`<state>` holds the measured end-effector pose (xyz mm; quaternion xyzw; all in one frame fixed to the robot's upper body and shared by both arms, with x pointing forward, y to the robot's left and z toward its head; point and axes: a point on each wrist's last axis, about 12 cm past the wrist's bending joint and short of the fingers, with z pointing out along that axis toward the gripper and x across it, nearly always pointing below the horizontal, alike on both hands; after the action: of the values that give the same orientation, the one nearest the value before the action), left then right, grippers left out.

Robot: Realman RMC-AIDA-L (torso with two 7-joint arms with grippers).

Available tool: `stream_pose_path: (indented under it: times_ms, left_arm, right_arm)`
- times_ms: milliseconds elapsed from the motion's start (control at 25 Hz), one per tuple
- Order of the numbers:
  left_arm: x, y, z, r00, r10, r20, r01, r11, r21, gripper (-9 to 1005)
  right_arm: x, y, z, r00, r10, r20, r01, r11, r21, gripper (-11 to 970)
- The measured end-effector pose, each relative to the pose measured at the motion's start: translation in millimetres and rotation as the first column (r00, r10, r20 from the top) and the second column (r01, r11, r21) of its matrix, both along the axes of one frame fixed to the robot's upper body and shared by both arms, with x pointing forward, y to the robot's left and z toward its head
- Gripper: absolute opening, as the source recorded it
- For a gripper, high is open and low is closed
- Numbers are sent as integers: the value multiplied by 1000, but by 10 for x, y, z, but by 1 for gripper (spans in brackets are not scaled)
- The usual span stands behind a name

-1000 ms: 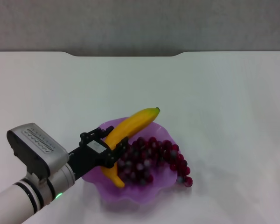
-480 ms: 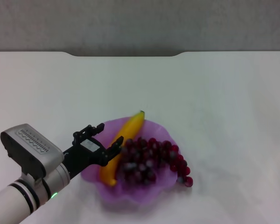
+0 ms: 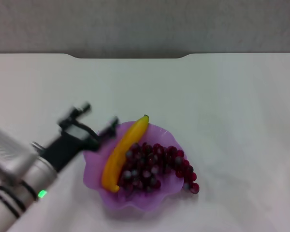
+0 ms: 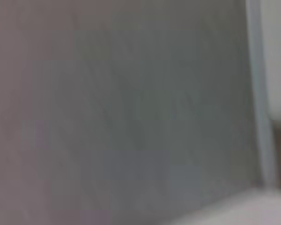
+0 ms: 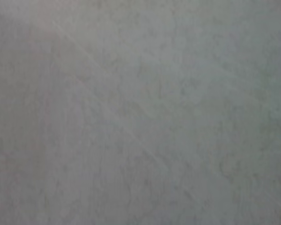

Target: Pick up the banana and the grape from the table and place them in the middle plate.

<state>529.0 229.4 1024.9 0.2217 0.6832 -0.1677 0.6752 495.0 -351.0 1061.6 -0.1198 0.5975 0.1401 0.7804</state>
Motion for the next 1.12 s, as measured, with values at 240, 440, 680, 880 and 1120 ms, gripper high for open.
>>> stream_pose_path:
  times_ms: [240,440,680,880,1120]
  left_arm:
    - [-190,331,304,926,126,355,-116,992,-48,827]
    - [-233,502,311,900,240,364,-221,971,-93,699]
    - [-199,768,226,859,440,262,-411,898,-158,527]
    - [-126,945,76,833,548,76,-527,827,-196,315]
    - [-112,1050,-6,800,600,-5,-591,785,-186,145]
  right_arm:
    - [-1,1,1,1000,0,2,0,1000,-2,-1]
    - [3,3,3,1000,0,4,0,1000,-5,-1]
    - [12,-5,-1,999,-35,27,37,998,-55,-1]
    - [6,-48,-83,979,-190,68,199,966,-165,-1]
    - [-71,-259,-115,905,-421,65,425,902,-77,-1]
